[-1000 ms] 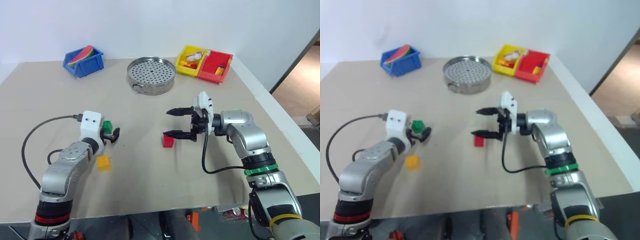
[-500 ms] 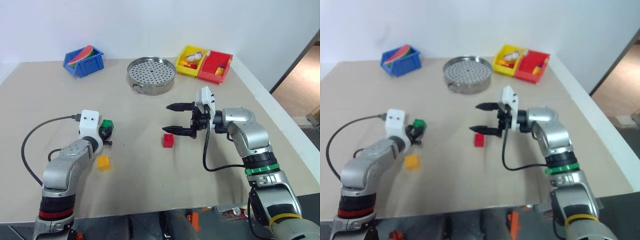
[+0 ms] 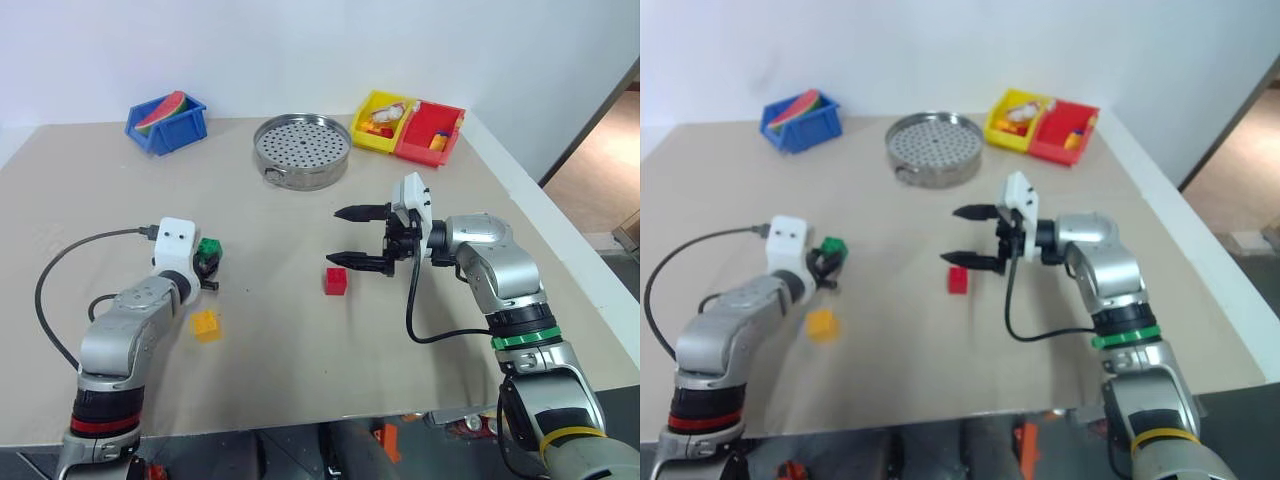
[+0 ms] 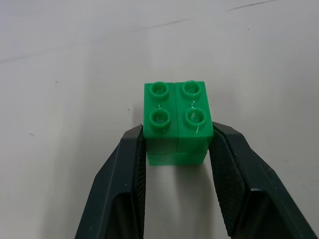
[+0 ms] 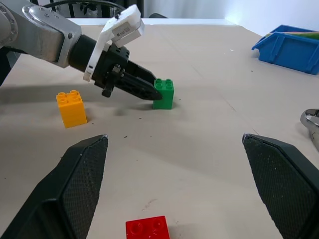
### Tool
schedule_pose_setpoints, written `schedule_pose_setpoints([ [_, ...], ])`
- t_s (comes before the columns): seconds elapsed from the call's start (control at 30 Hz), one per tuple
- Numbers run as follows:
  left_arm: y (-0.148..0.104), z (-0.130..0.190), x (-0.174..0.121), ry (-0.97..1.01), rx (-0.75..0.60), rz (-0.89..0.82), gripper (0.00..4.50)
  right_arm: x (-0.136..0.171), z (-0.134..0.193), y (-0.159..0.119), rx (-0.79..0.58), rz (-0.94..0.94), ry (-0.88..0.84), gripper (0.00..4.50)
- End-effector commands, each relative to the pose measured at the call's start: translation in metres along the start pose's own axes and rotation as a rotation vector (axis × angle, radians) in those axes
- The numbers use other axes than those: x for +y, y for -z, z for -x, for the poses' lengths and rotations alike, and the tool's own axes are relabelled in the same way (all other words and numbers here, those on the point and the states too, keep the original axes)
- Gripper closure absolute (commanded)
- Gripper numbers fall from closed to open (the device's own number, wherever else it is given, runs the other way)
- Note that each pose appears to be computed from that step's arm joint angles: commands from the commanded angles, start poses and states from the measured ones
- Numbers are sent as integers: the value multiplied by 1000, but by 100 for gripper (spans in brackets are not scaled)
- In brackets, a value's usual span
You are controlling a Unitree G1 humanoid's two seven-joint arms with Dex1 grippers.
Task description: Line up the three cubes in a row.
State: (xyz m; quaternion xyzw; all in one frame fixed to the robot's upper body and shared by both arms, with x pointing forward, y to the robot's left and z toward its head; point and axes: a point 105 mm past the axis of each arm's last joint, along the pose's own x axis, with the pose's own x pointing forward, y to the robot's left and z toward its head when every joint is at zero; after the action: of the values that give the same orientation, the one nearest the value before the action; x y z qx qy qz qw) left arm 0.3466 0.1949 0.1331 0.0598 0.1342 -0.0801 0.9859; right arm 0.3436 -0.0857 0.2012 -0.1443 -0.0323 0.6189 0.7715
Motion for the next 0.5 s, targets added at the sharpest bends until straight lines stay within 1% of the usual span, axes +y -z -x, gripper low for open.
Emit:
schedule_pose_setpoints([
  [0.03, -24, 7, 2, 54, -96, -55, 325, 0, 4, -14, -23, 51, 4, 0],
  [0.23, -36, 14, -2, 237, -130, -142, 325, -1, 7, -13, -15, 55, 12, 0],
  [0.37, -44, 21, -16, 430, -150, -189, 325, -2, 8, -13, -11, 61, 16, 0],
  [0.43, -43, 25, -30, 573, -141, -255, 325, -3, 9, -13, -7, 65, 20, 0],
  [0.5, -41, 28, -41, 692, -136, -275, 325, -3, 10, -13, -4, 68, 24, 0],
])
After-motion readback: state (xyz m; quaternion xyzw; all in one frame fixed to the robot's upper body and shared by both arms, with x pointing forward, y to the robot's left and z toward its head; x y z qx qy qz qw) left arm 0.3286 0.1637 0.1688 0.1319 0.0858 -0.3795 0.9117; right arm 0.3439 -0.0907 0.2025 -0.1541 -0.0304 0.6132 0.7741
